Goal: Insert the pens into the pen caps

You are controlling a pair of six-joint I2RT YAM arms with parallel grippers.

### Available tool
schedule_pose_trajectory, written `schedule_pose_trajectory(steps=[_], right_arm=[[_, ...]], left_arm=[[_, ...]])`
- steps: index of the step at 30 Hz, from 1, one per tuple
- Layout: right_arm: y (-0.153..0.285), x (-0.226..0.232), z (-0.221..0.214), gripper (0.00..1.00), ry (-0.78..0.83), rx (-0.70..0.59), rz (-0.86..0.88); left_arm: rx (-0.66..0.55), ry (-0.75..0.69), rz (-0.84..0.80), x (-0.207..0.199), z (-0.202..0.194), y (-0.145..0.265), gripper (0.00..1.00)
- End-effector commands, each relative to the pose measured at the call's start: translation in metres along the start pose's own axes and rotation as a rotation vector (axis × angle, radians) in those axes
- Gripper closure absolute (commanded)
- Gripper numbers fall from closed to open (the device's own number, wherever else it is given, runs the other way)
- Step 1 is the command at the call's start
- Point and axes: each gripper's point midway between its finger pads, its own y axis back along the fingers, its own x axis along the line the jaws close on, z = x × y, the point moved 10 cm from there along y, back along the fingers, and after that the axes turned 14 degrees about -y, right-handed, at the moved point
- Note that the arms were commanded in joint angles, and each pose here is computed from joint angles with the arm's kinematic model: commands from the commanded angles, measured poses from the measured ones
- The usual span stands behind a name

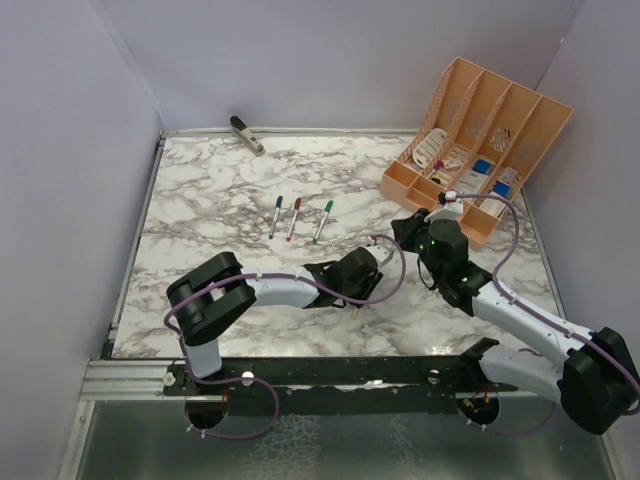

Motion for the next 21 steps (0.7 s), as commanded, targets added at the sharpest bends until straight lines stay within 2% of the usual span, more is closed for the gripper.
schedule_pose_trajectory(steps=[1, 4, 6, 12, 17, 21], right_arm=[[0.001, -0.001, -0.002, 0.94, -0.022, 0.006, 0.015], [0.001, 0.000, -0.002, 0.94, -0.022, 0.005, 0.016], [0.001, 0.001, -0.001, 0.94, -0.021, 0.003, 0.018], [0.001, 0.003, 0.002, 0.94, -0.020, -0.008, 0.020], [-0.005, -0.006, -0.006, 0.94, 0.001, 0.015, -0.040], [-0.016, -0.014, -0.022, 0.95, 0.033, 0.121, -0.096]], left_arm=[[0.149, 0.030, 0.055, 0.002, -0.029, 0.011, 0.62], [0.174, 0.035, 0.081, 0.003, -0.035, 0.013, 0.63], [0.195, 0.037, 0.105, 0.005, -0.039, 0.012, 0.68], [0.256, 0.037, 0.147, 0.007, -0.047, 0.007, 1.00], [0.243, 0.014, 0.184, 0.012, -0.043, 0.008, 1.00], [0.211, 0.017, 0.249, 0.026, -0.037, 0.015, 1.00]])
